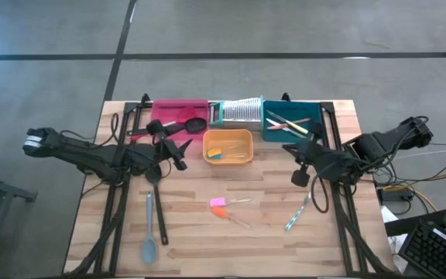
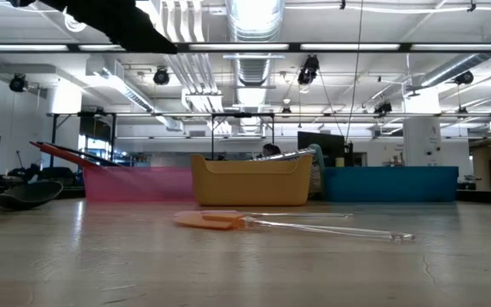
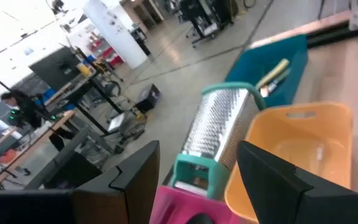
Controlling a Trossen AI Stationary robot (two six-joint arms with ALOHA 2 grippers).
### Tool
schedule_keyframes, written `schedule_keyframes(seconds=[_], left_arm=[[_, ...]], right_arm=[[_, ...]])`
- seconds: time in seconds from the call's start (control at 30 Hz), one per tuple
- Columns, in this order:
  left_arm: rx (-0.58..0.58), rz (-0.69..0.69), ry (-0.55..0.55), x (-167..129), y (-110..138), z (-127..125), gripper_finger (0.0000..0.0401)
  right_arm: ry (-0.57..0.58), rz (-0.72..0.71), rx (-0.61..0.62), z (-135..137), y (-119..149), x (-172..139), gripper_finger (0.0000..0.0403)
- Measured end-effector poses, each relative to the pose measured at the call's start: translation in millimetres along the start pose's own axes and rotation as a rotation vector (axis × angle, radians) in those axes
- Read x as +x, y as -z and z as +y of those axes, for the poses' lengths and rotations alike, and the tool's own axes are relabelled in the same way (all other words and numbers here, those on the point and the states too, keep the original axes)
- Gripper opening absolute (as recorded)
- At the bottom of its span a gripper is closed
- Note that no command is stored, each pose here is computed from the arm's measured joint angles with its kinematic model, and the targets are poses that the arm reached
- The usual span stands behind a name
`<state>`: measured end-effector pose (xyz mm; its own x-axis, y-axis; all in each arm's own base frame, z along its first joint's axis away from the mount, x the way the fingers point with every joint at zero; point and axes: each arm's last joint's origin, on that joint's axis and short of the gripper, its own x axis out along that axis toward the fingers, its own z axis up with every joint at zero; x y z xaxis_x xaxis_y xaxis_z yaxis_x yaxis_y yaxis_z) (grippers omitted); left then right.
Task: Pick & Place Kitchen Items
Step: Put the gray spoon into the pink bin
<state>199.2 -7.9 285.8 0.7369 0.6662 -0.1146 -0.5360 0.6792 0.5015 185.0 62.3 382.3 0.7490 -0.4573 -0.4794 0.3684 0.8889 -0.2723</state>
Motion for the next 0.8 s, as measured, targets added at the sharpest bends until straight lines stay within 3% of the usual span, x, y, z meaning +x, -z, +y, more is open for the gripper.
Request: schedule_keyframes(seconds=[0.13, 0.33, 0.47, 0.53, 0.7, 0.8], left_arm=[[-0.040, 0.007, -0.054, -0.2, -1.3, 2.3, 0.0218], [0.021, 0.041, -0.024, -5.1, -8.9, 3.8, 0.0218], [-0.041, 0.041, -0.001, -14.9, -21.8, 5.0, 0.0218], [-0.060, 0.032, 0.080, -21.3, -28.0, 3.8, 0.0218], [0.100, 0.090, 0.503, -39.1, -33.4, -0.4, 0.0218], [0.185, 0.151, 0.688, -49.5, -30.9, -3.5, 0.0218]], right_arm=[[0.008, -0.009, 0.005, -2.4, 0.3, -2.6, 0.0008], [0.018, 0.019, -0.001, -4.2, 4.7, -2.9, 0.0008], [0.022, 0.031, -0.009, -3.8, 7.3, -1.8, 0.0008], [0.024, 0.035, -0.013, -3.2, 8.6, -0.8, 0.0008], [0.025, 0.041, -0.020, -2.2, 10.6, 0.6, 0.0008], [0.027, 0.044, -0.024, -1.6, 11.8, 1.4, 0.0008]])
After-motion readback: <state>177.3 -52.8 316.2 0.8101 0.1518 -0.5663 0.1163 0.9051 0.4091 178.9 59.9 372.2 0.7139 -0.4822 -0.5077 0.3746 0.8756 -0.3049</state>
